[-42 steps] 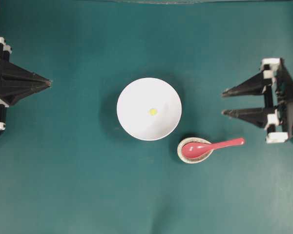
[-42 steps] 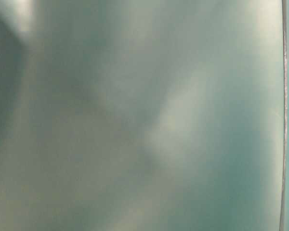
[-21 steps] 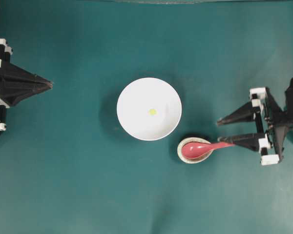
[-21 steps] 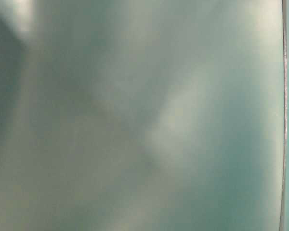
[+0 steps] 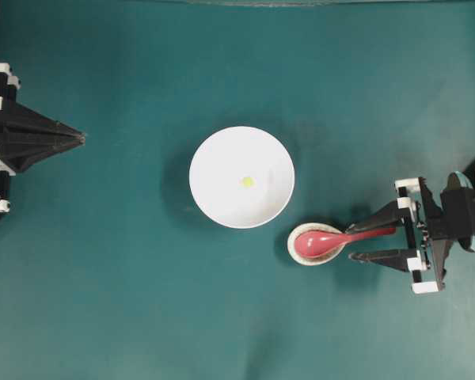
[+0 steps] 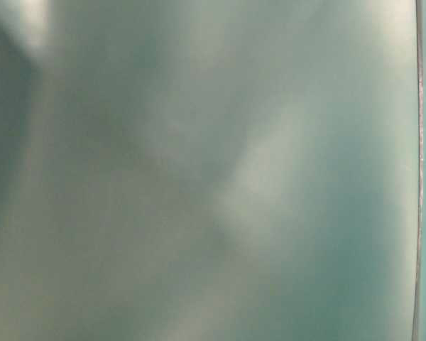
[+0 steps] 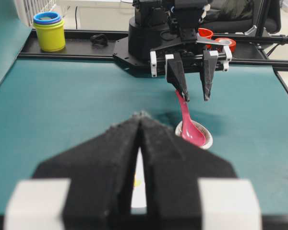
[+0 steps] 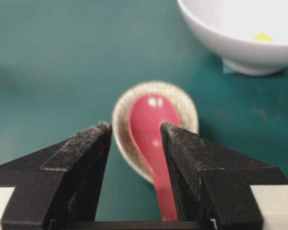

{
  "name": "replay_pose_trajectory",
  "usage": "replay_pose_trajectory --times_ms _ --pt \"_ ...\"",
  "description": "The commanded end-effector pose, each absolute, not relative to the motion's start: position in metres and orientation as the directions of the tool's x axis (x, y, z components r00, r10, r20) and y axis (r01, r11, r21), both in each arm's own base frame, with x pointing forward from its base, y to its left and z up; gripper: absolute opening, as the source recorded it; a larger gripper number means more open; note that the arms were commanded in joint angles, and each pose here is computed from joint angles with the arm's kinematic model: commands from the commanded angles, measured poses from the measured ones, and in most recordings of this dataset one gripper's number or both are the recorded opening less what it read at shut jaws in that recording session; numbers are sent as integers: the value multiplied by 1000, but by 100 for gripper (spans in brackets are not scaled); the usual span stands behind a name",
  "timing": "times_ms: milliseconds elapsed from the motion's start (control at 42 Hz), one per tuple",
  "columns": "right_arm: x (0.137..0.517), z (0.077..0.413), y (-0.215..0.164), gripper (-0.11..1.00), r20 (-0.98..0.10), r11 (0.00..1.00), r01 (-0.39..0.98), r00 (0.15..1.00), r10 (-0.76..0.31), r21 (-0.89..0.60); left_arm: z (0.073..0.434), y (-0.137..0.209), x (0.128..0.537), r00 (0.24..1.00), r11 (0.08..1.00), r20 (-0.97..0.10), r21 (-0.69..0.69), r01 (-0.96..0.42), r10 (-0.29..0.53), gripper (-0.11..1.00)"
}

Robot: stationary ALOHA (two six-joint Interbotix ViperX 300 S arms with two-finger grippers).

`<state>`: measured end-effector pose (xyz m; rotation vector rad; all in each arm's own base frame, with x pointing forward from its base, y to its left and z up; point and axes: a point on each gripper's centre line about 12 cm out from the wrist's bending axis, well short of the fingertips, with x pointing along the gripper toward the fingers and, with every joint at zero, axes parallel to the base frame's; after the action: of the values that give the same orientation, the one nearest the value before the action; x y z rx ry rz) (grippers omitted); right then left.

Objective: Scoop the yellow hexagonal prism block from the bowl with a spoon using the right arm.
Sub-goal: 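Lower the open right gripper around the red spoon handle and close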

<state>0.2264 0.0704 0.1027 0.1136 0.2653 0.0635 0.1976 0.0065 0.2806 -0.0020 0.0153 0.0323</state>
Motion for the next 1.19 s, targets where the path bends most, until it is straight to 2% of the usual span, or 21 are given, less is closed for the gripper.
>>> replay_pose_trajectory --times_ms 0,357,904,1023,1166 --pt "225 102 70 52 -249 991 -43 966 73 125 286 7 200 999 999 -3 0 -33 33 0" --pt "217 85 64 52 -315 993 -17 948 53 116 286 7 200 999 999 0 0 -33 33 0" --pt "217 79 65 51 -351 993 -10 935 50 117 286 7 200 999 999 -3 0 -32 32 0" --pt "217 79 64 43 -351 993 -9 935 50 116 286 7 200 999 999 0 0 -33 33 0" --pt "217 80 64 22 -341 993 -10 939 50 117 286 7 200 999 999 -3 0 -32 32 0"
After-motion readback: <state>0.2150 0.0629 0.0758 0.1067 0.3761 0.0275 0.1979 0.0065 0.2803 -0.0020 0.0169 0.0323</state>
